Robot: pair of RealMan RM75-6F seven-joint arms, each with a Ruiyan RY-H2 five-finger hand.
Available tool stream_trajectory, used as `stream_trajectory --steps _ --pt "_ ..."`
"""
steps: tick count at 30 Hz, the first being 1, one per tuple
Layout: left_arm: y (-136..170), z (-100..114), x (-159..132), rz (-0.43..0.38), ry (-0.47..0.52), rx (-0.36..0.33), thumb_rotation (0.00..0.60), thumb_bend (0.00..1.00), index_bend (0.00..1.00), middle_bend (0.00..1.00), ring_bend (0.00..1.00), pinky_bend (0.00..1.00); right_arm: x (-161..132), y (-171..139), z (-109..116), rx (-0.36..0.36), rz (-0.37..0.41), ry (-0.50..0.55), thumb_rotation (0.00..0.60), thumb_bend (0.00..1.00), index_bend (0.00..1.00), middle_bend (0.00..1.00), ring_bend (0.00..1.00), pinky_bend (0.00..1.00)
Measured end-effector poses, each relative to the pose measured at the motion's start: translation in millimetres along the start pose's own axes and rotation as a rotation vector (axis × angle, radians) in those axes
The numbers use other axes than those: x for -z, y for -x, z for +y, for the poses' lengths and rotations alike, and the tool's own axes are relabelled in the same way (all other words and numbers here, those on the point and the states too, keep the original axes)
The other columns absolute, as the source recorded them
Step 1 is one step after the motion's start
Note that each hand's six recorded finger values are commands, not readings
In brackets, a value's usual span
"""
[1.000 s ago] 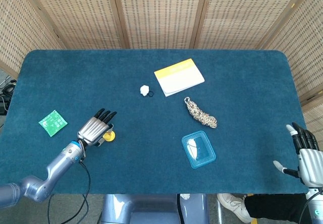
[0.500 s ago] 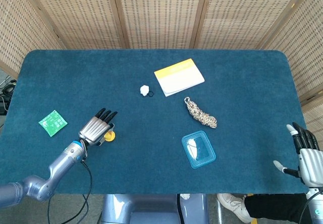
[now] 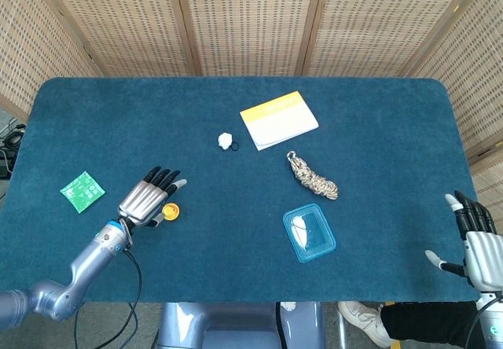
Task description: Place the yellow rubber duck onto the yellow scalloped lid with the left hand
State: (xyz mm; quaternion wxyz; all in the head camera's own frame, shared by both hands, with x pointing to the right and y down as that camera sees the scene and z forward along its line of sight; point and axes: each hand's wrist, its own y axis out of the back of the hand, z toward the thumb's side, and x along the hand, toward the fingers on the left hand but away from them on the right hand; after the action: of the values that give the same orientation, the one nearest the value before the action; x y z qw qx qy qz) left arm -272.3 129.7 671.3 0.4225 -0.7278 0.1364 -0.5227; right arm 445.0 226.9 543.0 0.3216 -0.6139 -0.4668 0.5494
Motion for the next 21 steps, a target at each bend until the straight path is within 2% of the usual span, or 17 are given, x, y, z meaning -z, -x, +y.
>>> stream_trajectory --steps 5,9,15,21 --pt "30.7 15.9 6.2 0.048 0.050 -0.095 0.600 0.34 0.00 0.00 0.00 0.00 -1.1 0.4 -3.6 -0.011 0.003 -0.010 0.600 0.00 0.00 0.00 0.00 0.00" --pt "65.1 17.1 15.3 0.115 0.055 -0.162 0.600 0.33 0.00 0.00 0.00 0.00 -4.9 0.3 -6.2 -0.009 0.016 -0.020 0.600 0.00 0.00 0.00 0.00 0.00" --pt "127.6 -3.3 32.9 0.256 0.016 -0.201 0.600 0.33 0.00 0.00 0.00 0.00 -11.9 -0.8 -8.8 0.019 0.046 -0.052 0.600 0.00 0.00 0.00 0.00 0.00" --pt "187.4 -19.3 58.3 0.430 0.037 -0.231 0.600 0.33 0.00 0.00 0.00 0.00 -19.6 -3.6 -15.6 0.015 0.069 -0.091 0.600 0.00 0.00 0.00 0.00 0.00"
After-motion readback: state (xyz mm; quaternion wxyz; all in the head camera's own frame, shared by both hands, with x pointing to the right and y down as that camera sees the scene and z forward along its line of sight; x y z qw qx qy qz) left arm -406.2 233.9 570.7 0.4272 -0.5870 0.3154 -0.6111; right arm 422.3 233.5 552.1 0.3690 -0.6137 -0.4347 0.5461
